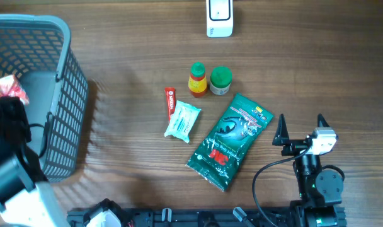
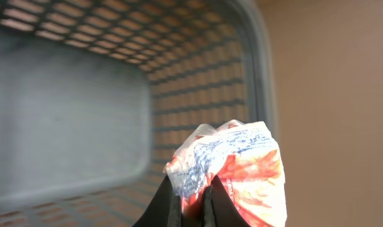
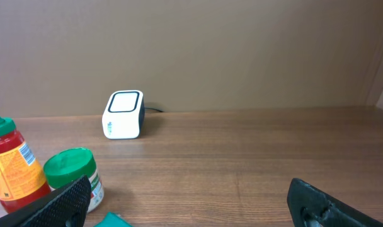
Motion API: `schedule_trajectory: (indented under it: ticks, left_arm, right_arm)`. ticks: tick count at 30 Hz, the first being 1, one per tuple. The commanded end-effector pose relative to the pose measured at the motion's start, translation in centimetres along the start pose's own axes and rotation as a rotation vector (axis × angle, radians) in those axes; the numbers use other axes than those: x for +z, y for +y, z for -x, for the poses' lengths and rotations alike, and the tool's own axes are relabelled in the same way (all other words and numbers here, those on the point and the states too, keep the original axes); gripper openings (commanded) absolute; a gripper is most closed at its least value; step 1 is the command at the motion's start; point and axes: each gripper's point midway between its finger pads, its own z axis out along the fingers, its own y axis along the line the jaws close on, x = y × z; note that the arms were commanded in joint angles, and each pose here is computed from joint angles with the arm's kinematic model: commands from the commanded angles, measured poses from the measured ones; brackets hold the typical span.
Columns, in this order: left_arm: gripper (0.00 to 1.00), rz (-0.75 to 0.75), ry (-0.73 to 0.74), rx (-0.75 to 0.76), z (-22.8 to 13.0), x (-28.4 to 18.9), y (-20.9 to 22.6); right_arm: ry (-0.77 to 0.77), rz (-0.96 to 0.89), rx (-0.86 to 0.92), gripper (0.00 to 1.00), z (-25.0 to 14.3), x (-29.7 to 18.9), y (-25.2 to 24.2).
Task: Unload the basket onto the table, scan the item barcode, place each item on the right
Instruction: 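Reach into the basket and grasp the red-white tissue pack with left gripper, then carry the red-white tissue pack with the left gripper to the table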
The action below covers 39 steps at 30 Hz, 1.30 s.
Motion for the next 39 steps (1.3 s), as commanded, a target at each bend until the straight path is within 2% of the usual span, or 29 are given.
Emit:
schedule_trajectory:
  ticks: [1, 3, 7, 10, 12, 21, 27, 35, 39]
  left_arm:
    - [0.04, -0.222, 0.187, 0.045, -3.5, -3.4, -4.0]
    - [0.04, -0.294, 0.285, 0.077, -5.8, -4.5, -5.3]
    - [0.04, -0.404, 0.488, 0.238, -11.9, -6.3, -7.3]
    - [0.04, -0.458, 0.630, 0.398, -17.1, -7.5, -7.7]
    - [0.04, -0.478, 0.749, 0.555, -22.3, -8.1, -7.2]
    - [0.04, -0.277, 1.015, 0.850, -36.2, -7.3, -0.6]
    - [0.04, -0.154, 1.128, 0.968, -41.8, -6.5, 4.2]
    - [0.04, -0.154, 1.202, 1.051, -48.2, -6.1, 7.6]
    - [0.04, -0.125, 1.151, 1.118, -49.8, -5.1, 9.6]
  right_arm:
    - [-0.007, 0.017, -0.011, 1.00, 0.1, 0.0, 0.3]
    - [-0.007, 0.017, -0.011, 1.00, 0.1, 0.0, 0.3]
    - [-0.007, 0.017, -0.011, 1.00, 0.1, 0.0, 0.3]
    - [-0.007, 0.017, -0.011, 1.00, 0.1, 0.0, 0.3]
    - [-0.007, 0.017, -0.011, 1.00, 0.1, 0.0, 0.3]
    - [-0.007, 0.017, -0.011, 1.00, 0.1, 0.0, 0.3]
    - [-0.007, 0.017, -0.011, 1.00, 0.1, 0.0, 0.3]
    - [-0.007, 0.017, -0.011, 1.00, 0.1, 0.0, 0.3]
    - [-0.007, 0.017, -0.011, 1.00, 0.1, 0.0, 0.3]
